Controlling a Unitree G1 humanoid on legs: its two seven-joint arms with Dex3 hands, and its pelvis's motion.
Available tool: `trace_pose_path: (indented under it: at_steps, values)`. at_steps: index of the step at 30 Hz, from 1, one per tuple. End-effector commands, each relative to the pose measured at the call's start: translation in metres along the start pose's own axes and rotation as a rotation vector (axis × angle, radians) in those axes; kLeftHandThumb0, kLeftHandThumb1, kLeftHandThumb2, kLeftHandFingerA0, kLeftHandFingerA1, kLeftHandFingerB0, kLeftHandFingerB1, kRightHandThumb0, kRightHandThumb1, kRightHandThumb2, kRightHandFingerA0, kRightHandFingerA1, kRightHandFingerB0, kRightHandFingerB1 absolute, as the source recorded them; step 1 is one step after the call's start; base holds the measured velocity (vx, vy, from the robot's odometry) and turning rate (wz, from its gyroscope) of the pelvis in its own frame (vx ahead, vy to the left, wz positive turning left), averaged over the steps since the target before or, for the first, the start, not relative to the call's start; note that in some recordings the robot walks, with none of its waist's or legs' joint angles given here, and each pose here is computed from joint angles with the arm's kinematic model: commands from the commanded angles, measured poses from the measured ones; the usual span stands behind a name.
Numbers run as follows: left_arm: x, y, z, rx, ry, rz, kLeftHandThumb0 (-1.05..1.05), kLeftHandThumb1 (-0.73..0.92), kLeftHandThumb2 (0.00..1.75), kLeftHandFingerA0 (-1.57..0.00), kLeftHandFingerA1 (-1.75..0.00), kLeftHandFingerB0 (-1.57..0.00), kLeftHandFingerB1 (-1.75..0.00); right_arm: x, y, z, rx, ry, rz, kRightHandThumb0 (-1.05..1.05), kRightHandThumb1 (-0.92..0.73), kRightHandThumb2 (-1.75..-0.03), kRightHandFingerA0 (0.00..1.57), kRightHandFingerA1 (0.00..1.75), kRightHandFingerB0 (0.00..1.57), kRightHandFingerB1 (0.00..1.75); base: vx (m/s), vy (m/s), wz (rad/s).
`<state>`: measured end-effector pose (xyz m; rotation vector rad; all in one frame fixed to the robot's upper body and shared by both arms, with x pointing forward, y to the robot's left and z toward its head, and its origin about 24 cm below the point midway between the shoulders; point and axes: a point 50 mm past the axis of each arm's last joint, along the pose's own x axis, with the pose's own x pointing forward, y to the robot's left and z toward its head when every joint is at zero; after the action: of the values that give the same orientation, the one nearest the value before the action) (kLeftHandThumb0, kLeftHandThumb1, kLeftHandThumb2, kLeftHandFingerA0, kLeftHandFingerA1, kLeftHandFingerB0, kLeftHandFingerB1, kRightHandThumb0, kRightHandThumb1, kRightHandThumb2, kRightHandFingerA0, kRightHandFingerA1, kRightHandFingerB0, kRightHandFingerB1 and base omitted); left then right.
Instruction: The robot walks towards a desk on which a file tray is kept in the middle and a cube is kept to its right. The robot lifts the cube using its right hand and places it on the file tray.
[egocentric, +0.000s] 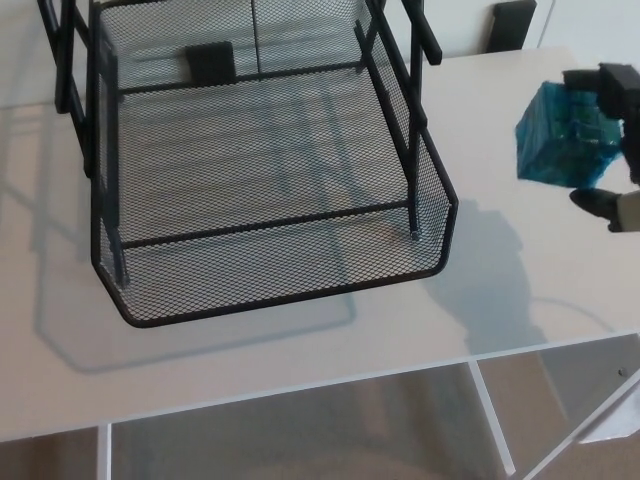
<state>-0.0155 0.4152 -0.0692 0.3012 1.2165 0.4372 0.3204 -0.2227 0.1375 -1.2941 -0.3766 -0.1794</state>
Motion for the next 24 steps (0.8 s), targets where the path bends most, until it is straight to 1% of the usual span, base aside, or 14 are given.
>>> trace_pose_path:
  at_steps: [1,2,3,4,6,7,8,10,16,17,21,22,23,24]
  values:
    - [0.0,0.006,0.005,0.016,-0.021,0.027,-0.67,0.67,1.02,-0.44,-0.63,-0.29,-0.52,0.023,-0.048,0.012,0.034,-0.061,-0.142,-0.27,-0.65,-0.77,0.97,1.44,0.87,0.8,0.0,0.0,0.0]
    - [0.0,0.006,0.005,0.023,-0.024,0.025,-0.68,0.67,1.02,-0.44,-0.63,-0.28,-0.52,0.027,-0.058,0.016,0.052,-0.068,-0.176,-0.25,-0.66,-0.79,0.95,1.5,0.86,0.99,0.0,0.0,0.0]
    - [-0.001,0.006,0.005,0.028,-0.026,0.023,-0.68,0.67,1.02,-0.44,-0.63,-0.28,-0.52,0.029,-0.063,0.019,0.072,-0.072,-0.199,-0.25,-0.66,-0.79,0.95,1.5,0.86,0.99,0.0,0.0,0.0]
    - [-0.001,0.006,0.005,0.023,-0.021,0.028,-0.65,0.83,0.65,-0.5,-0.57,-0.35,-0.4,0.032,-0.071,0.023,0.085,-0.08,-0.222,-0.24,-0.65,-0.89,0.96,1.55,0.86,1.07,0.0,0.0,0.0]
    - [0.0,0.006,0.005,0.018,-0.019,0.029,-0.65,0.83,0.65,-0.5,-0.57,-0.35,-0.4,0.036,-0.081,0.028,0.125,-0.092,-0.254,-0.23,-0.61,-0.98,0.96,1.58,0.86,1.11,0.0,0.0,0.0]
    - [-0.001,0.008,0.008,0.031,-0.028,0.021,-0.67,0.66,1.01,-0.44,-0.63,-0.29,-0.53,0.044,-0.099,0.044,0.182,-0.189,-0.332,-0.21,-0.6,-0.94,0.99,1.63,0.9,1.05,0.0,0.0,0.0]
    - [-0.001,0.008,0.008,0.032,-0.03,0.02,-0.66,0.84,0.65,-0.49,-0.55,-0.33,-0.41,0.047,-0.105,0.051,0.189,-0.211,-0.353,-0.27,-0.61,-0.93,1.01,1.62,0.9,1.04,0.0,0.0,0.0]
    - [0.0,0.008,0.01,0.05,-0.026,0.024,-0.66,0.84,0.65,-0.48,-0.54,-0.33,-0.4,0.049,-0.11,0.069,0.192,-0.249,-0.348,-0.27,-0.67,-0.85,0.95,1.61,0.87,1.03,0.0,0.0,0.0]
    - [0.003,0.001,0.012,0.047,-0.039,0.009,-0.66,0.84,0.65,-0.47,-0.54,-0.32,-0.4,0.056,-0.117,0.109,0.229,-0.349,-0.321,-0.24,-0.59,-0.94,0.98,1.59,0.89,1.01,0.0,0.0,0.0]
    - [0.002,0.001,0.013,0.05,-0.045,0.003,-0.69,0.85,0.64,-0.48,-0.55,-0.33,-0.41,0.057,-0.113,0.129,0.241,-0.39,-0.257,-0.29,-0.65,-0.69,0.92,1.67,0.89,0.77,0.0,0.0,0.0]
    - [0.003,-0.001,0.014,0.07,-0.049,-0.005,-0.67,0.85,0.65,-0.49,-0.53,-0.34,-0.4,0.057,-0.098,0.152,0.201,-0.465,-0.095,-0.26,-0.64,-0.74,0.92,1.64,0.89,0.79,0.0,0.0,0.0]
    - [0.003,-0.002,0.013,0.067,-0.045,-0.003,-0.68,0.84,0.65,-0.49,-0.53,-0.35,-0.4,0.058,-0.089,0.161,0.178,-0.47,0.024,-0.28,-0.63,-0.73,0.9,1.65,0.88,0.76,0.0,0.0,0.0]
    - [0.005,-0.003,0.014,0.061,-0.035,0.0,-0.66,0.85,0.65,-0.48,-0.53,-0.33,-0.4,0.059,-0.076,0.171,0.097,-0.484,0.227,-0.28,-0.63,-0.64,0.84,1.62,0.88,0.7,0.0,0.0,0.0]
    - [0.005,-0.003,0.013,0.061,-0.028,0.005,-0.67,0.66,1.01,-0.44,-0.63,-0.3,-0.53,0.058,-0.067,0.176,0.062,-0.504,0.294,-0.27,-0.62,-0.59,0.83,1.58,0.9,0.77,0.0,0.0,0.0]
